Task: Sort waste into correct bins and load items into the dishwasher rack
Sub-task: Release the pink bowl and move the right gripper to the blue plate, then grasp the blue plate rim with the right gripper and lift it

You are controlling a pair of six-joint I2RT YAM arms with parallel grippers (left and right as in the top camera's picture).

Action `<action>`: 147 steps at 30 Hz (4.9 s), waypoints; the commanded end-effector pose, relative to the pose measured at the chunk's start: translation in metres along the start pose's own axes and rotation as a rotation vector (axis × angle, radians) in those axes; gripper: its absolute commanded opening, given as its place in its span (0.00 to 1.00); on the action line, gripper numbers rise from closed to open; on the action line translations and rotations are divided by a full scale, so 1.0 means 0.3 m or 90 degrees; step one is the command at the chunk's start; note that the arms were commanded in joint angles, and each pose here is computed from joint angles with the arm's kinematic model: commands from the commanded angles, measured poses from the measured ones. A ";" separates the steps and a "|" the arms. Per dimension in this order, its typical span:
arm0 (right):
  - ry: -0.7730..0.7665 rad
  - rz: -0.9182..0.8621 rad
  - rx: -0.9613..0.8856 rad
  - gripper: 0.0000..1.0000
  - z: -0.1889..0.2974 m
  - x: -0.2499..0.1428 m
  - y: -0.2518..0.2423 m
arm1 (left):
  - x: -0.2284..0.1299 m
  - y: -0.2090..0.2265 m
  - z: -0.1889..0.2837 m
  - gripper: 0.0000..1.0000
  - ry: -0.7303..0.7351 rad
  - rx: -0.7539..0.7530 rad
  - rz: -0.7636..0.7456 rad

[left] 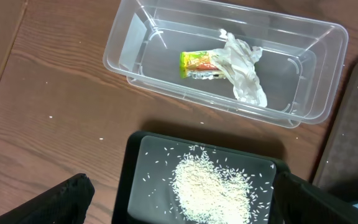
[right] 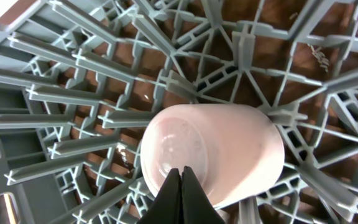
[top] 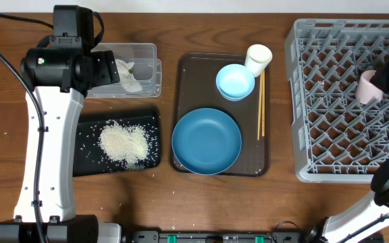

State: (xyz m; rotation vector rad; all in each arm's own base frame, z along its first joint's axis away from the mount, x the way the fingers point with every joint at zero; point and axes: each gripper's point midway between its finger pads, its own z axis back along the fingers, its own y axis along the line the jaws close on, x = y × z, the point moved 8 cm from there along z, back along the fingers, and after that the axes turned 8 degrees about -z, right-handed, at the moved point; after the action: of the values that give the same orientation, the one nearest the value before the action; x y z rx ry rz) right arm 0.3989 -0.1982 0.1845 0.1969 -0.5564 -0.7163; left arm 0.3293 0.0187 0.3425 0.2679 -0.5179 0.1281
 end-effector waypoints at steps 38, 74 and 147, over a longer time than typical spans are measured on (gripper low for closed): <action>0.036 0.195 0.393 0.68 0.627 -0.413 0.716 | -0.003 0.010 0.007 0.96 -0.002 0.007 -0.003; 0.504 0.614 0.103 0.66 0.208 -1.656 0.938 | -0.003 0.010 0.007 0.96 -0.002 0.007 -0.003; 0.220 0.644 -0.095 0.01 0.194 -1.705 0.888 | -0.003 0.010 0.007 0.96 -0.002 0.007 -0.003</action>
State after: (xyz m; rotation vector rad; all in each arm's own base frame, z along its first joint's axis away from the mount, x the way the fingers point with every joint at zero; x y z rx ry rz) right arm 0.1971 0.3360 0.1070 -0.1305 -0.1973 0.2838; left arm 0.3293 0.0187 0.3425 0.2679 -0.5179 0.1281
